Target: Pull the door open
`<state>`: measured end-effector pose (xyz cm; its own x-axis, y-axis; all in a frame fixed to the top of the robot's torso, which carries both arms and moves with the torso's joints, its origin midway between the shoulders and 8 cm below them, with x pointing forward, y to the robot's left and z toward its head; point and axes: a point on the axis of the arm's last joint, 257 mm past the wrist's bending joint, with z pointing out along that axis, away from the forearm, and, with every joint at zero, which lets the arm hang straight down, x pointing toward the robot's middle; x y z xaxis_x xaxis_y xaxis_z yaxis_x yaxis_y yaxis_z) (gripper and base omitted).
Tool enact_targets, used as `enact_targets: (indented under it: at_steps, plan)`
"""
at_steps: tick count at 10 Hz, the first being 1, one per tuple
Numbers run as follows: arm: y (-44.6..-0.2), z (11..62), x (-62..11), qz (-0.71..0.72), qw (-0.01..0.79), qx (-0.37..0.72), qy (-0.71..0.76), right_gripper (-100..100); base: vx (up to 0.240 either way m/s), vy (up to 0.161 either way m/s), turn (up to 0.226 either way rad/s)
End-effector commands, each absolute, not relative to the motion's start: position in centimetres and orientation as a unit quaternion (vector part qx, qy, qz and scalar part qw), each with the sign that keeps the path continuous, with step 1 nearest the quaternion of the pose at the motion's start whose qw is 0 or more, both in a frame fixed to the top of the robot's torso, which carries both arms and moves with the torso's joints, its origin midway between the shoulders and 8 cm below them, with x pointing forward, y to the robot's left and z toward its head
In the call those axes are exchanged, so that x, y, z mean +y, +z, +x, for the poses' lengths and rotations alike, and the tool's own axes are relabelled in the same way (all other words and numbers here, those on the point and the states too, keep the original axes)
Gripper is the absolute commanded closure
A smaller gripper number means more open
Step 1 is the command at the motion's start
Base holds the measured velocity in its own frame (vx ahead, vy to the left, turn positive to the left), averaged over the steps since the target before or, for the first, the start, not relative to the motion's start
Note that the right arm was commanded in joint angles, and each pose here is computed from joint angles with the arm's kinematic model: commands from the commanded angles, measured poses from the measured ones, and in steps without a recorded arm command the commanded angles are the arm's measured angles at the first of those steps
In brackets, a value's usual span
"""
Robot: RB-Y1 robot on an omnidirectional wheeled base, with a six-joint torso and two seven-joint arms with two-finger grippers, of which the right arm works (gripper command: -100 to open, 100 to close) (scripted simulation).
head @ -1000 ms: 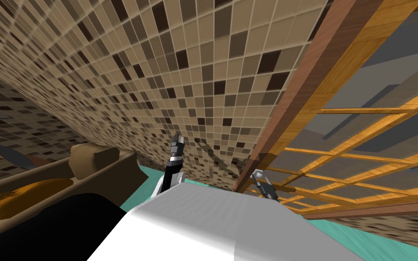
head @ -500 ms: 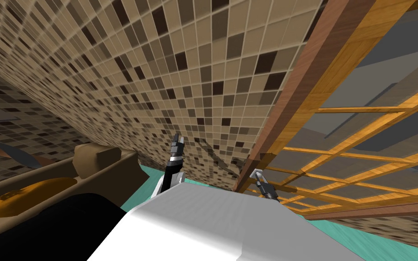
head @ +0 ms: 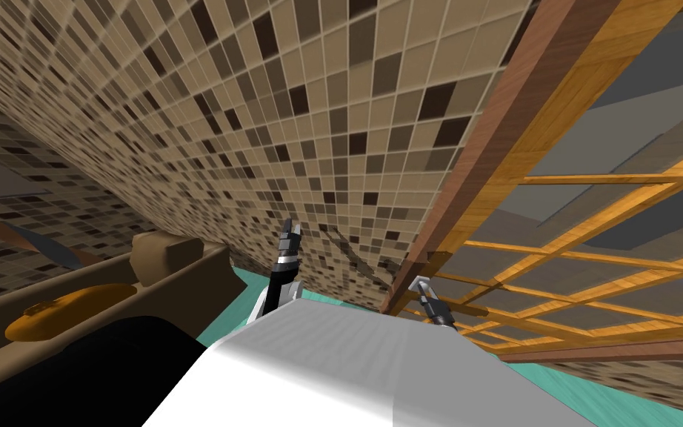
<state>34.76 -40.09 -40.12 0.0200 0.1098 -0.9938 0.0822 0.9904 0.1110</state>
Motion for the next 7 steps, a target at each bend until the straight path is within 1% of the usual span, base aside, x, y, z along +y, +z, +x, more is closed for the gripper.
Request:
enact_targets:
  at_steps: [1, 7]
  plan:
    - [-40.14, 34.82, -40.06, 0.089, 0.711, 0.697, 0.027, 100, -0.031, -0.017, 0.050]
    - [-39.96, 35.07, -40.43, 0.155, 0.709, 0.683, 0.082, 100, -0.033, -0.013, 0.049]
